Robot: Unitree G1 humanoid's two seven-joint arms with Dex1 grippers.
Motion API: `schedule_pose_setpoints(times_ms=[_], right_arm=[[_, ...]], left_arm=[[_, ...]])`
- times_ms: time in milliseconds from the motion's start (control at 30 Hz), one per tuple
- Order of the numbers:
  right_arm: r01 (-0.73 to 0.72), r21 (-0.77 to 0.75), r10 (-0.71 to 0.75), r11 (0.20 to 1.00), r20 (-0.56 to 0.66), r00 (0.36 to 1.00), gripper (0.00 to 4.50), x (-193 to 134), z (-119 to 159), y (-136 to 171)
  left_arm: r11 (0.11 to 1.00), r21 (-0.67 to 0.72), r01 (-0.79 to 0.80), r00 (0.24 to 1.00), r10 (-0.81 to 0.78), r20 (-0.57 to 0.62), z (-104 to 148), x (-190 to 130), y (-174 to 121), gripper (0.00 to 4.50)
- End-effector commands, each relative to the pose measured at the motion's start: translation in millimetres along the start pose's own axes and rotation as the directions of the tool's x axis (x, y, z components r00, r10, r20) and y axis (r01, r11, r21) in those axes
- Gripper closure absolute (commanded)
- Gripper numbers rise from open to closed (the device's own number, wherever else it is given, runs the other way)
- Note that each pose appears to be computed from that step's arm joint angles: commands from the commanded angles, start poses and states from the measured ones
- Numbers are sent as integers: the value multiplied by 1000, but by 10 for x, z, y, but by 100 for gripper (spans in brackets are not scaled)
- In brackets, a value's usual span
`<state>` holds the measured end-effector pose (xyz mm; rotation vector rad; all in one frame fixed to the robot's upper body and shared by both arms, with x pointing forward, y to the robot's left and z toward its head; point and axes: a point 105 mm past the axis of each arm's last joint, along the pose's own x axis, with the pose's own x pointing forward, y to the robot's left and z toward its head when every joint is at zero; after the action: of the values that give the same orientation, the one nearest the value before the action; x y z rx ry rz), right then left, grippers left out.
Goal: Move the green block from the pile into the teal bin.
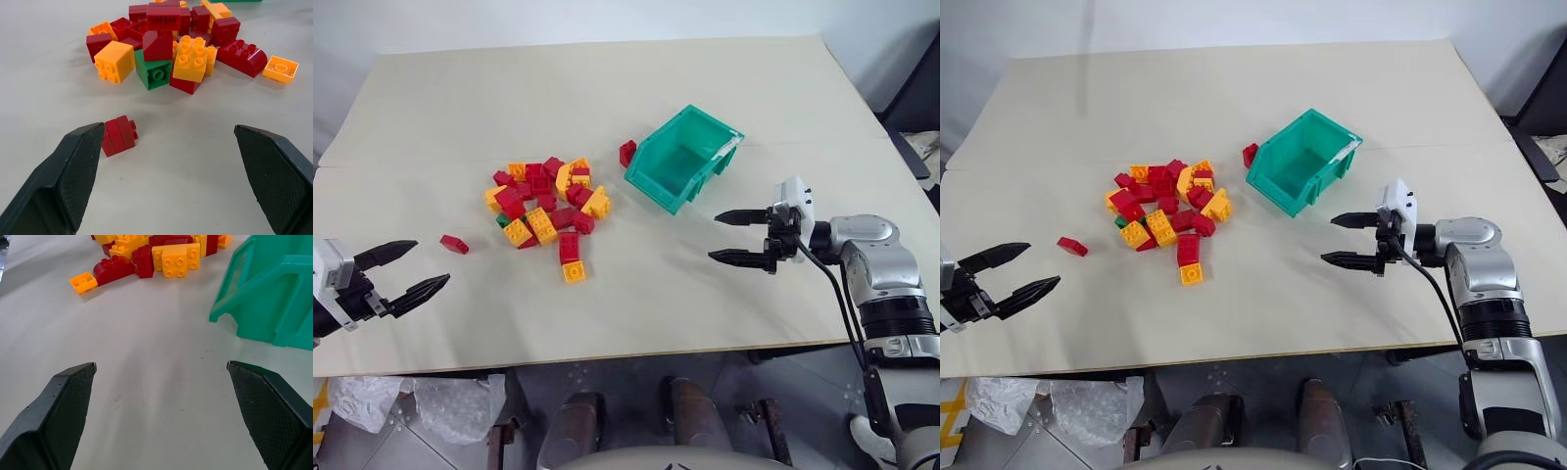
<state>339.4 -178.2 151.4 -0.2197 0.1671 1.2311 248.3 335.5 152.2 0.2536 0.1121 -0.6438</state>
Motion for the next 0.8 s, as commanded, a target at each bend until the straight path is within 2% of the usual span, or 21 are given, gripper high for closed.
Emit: schedule_pose_setpoints(times_ms=[33,200,300,367,467,600,800], right_arm=[[18,-35,-17,999,36,999,2,-55,128,-16],[19,-34,-18,999,36,999,2,-44,133,-21],[18,-35,-16,999,38,999,2,-36,139,-20],[10,-38,-9,999,43,999,2,-22,154,-10],[-3,-45,5,999,53,999,2,-2,193,9],[-72,-70,78,995,79,994,0,58,329,129],[-125,-92,136,988,123,983,0,149,490,242]], left_arm=[[998,-35,-44,999,44,5,70,-35,74,0],[994,-34,-103,994,104,32,145,-40,142,0],[989,-30,-145,989,145,-1,103,-33,189,0],[991,-4,-135,991,135,-2,93,-17,171,0],[996,2,-91,994,90,57,154,7,117,0],[999,37,33,997,-36,68,180,82,-67,78],[984,37,172,977,-175,123,275,270,-206,270]])
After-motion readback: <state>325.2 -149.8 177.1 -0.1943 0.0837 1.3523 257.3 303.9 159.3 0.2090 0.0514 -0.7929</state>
